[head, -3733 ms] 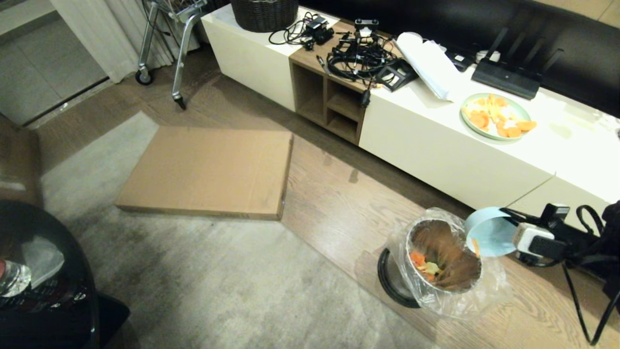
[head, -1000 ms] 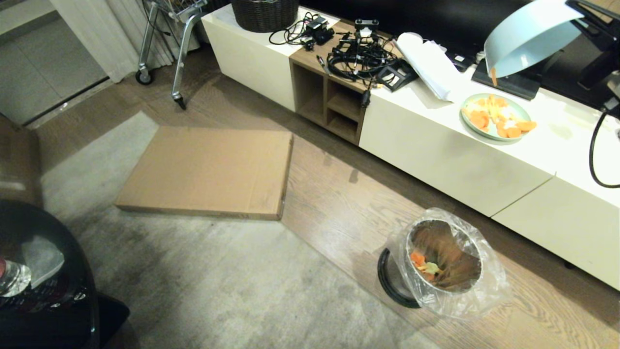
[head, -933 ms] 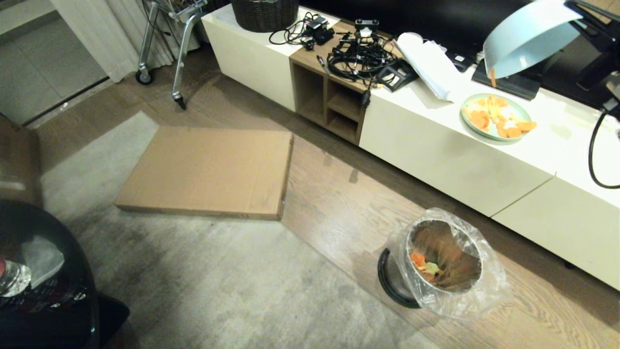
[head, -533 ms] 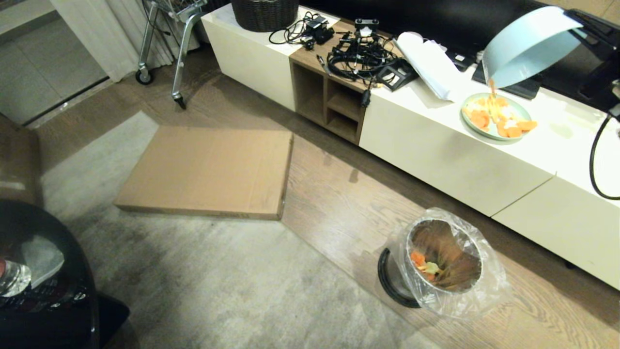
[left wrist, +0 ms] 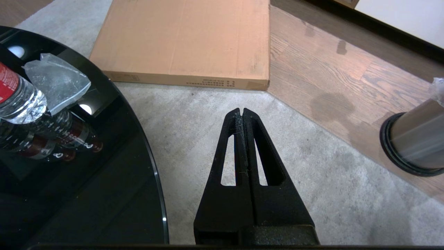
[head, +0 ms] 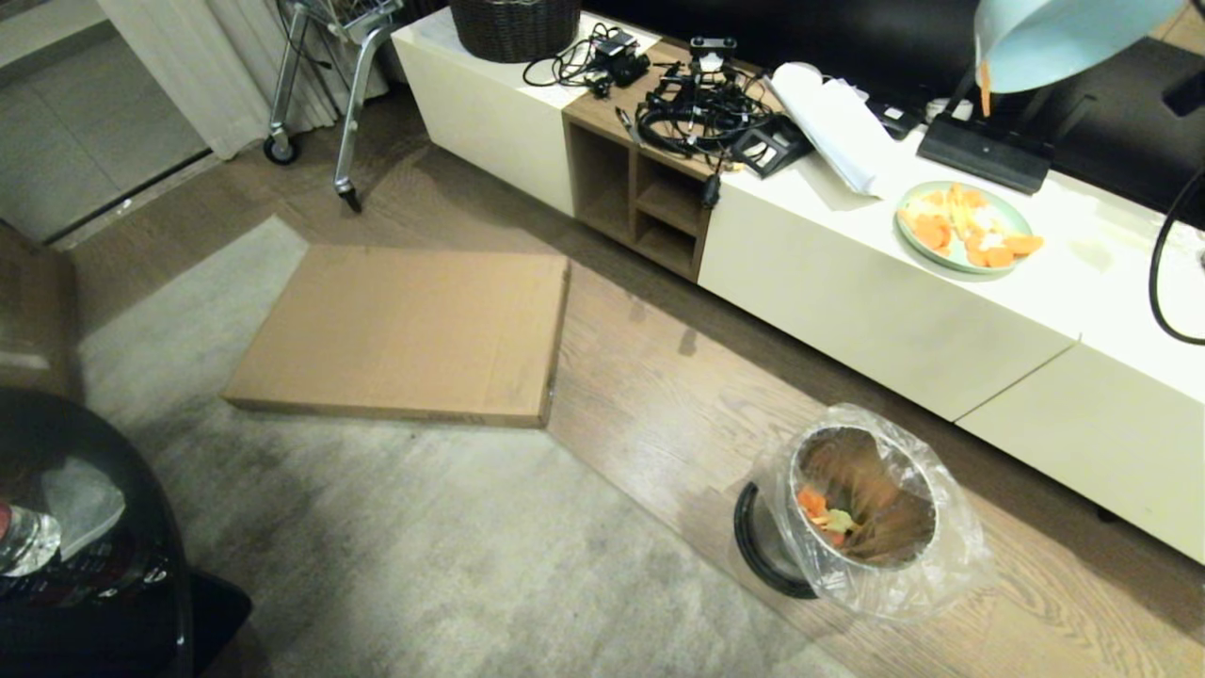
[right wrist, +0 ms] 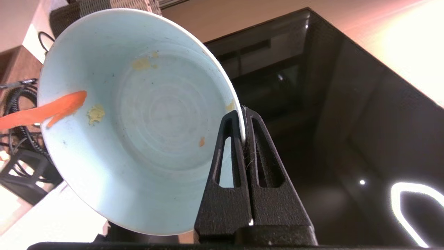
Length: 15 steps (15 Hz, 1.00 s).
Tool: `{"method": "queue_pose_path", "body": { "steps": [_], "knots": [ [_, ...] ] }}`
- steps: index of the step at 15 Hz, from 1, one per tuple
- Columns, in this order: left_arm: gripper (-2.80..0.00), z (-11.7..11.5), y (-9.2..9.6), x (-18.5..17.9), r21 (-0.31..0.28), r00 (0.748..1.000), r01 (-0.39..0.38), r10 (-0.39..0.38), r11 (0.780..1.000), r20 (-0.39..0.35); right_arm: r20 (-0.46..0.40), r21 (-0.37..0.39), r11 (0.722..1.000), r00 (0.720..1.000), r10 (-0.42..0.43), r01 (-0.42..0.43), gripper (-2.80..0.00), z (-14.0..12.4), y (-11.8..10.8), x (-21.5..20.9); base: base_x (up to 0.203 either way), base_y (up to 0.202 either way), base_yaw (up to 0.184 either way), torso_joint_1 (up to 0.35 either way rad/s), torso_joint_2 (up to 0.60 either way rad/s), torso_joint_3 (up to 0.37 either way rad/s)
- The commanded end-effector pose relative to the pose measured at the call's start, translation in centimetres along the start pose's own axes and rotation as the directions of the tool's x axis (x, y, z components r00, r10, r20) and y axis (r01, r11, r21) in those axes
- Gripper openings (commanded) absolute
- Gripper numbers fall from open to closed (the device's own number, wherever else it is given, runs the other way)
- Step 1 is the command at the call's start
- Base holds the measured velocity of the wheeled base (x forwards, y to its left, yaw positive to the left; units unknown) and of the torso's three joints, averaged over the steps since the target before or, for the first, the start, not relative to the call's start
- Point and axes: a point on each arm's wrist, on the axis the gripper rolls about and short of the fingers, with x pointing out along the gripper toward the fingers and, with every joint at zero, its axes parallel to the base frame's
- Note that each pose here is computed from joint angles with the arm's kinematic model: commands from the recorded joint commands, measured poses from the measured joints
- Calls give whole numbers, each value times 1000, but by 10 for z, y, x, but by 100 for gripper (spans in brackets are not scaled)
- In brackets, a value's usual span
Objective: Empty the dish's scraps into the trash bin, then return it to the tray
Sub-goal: Put the bowl back to the table
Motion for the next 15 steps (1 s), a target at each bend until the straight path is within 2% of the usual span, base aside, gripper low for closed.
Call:
{"method": "queue_pose_path", "body": {
  "steps": [1, 6, 7, 9, 12, 15],
  "knots": [
    [-280, 0, 0, 0, 0, 1000, 0, 0, 1000, 1, 25, -22, 999, 999, -24, 24, -280, 3, -3, 0, 0, 0, 0, 0, 0, 0],
    [-280, 0, 0, 0, 0, 1000, 0, 0, 1000, 1, 1, 22, 999, 1000, -31, 31, -280, 2, 0, -2, 0, 0, 0, 0, 0, 0],
    [-280, 0, 0, 0, 0, 1000, 0, 0, 1000, 1, -7, 6, 999, 999, -33, 33, -280, 1, 2, -2, 0, 0, 0, 0, 0, 0],
    [-280, 0, 0, 0, 0, 1000, 0, 0, 1000, 1, -61, 41, 999, 998, 11, -9, -280, -3, 22, -13, 0, 0, 0, 0, 0, 0],
    [-280, 0, 0, 0, 0, 1000, 0, 0, 1000, 1, -78, 82, 996, 996, 43, -36, -280, 1, 32, -19, 0, 0, 0, 0, 0, 0],
    [-280, 0, 0, 0, 0, 1000, 0, 0, 1000, 1, -123, 100, 994, 991, 46, -34, -280, -8, 41, -23, 0, 0, 0, 0, 0, 0]
  ]
}}
